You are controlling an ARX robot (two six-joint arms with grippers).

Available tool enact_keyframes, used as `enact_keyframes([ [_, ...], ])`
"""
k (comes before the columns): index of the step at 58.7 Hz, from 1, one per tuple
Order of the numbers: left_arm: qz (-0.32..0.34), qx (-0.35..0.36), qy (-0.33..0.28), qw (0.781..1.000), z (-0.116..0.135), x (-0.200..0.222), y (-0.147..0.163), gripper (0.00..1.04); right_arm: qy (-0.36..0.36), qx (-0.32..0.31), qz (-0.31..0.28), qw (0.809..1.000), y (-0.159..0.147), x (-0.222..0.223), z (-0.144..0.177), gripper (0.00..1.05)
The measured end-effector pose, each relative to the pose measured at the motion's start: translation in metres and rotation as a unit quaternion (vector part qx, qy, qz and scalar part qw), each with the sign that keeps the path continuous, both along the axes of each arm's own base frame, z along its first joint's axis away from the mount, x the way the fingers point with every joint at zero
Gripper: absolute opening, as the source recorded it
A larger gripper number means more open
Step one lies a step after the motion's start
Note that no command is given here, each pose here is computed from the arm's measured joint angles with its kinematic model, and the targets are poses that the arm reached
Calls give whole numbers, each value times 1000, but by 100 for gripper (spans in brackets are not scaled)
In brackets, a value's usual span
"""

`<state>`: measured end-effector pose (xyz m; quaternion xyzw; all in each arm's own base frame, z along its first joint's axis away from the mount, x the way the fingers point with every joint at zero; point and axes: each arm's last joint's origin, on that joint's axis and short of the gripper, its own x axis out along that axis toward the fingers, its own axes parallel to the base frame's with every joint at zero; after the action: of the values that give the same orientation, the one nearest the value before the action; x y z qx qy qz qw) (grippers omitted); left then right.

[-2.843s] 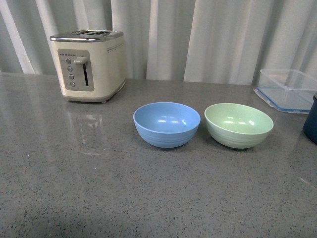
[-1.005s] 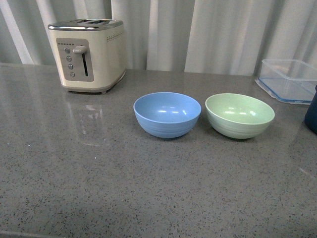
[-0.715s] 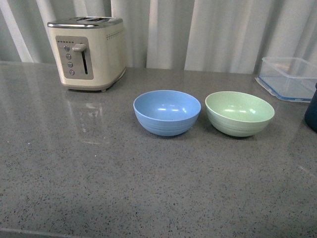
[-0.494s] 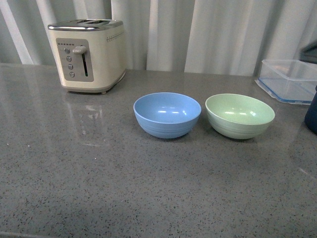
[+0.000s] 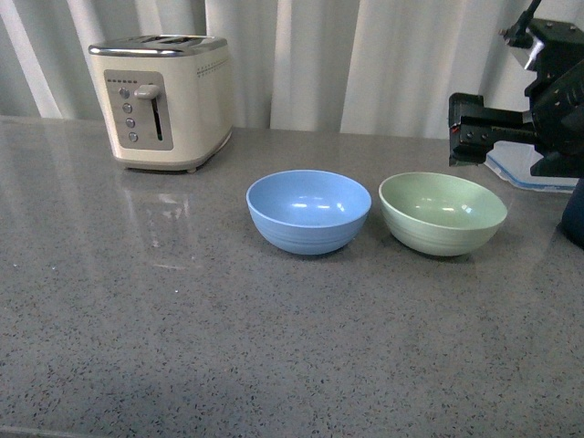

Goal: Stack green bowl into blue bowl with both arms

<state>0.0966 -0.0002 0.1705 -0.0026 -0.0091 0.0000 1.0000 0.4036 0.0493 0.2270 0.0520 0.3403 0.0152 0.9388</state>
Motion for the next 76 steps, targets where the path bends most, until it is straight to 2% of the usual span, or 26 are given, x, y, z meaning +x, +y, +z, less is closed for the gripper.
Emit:
enact_keyframes([
  [11, 0, 0, 0, 1000, 0, 0, 0, 98, 33, -1, -34, 999, -11, 23, -24, 95],
  [24, 0, 0, 0, 1000, 0, 0, 0, 98, 57, 2, -46, 997, -16, 31, -42, 94],
  [37, 0, 0, 0, 1000, 0, 0, 0, 98, 61, 6, -47, 997, -16, 35, -47, 58],
  [59, 0, 0, 0, 1000, 0, 0, 0, 98, 60, 8, -52, 997, -19, 35, -46, 5],
  [62, 0, 0, 0, 1000, 0, 0, 0, 98, 56, 11, -52, 997, -20, 35, -44, 1],
  [70, 0, 0, 0, 1000, 0, 0, 0, 98, 41, 17, -47, 998, -20, 31, -33, 1],
  [76, 0, 0, 0, 1000, 0, 0, 0, 98, 11, 33, -31, 999, -19, 22, -11, 1],
])
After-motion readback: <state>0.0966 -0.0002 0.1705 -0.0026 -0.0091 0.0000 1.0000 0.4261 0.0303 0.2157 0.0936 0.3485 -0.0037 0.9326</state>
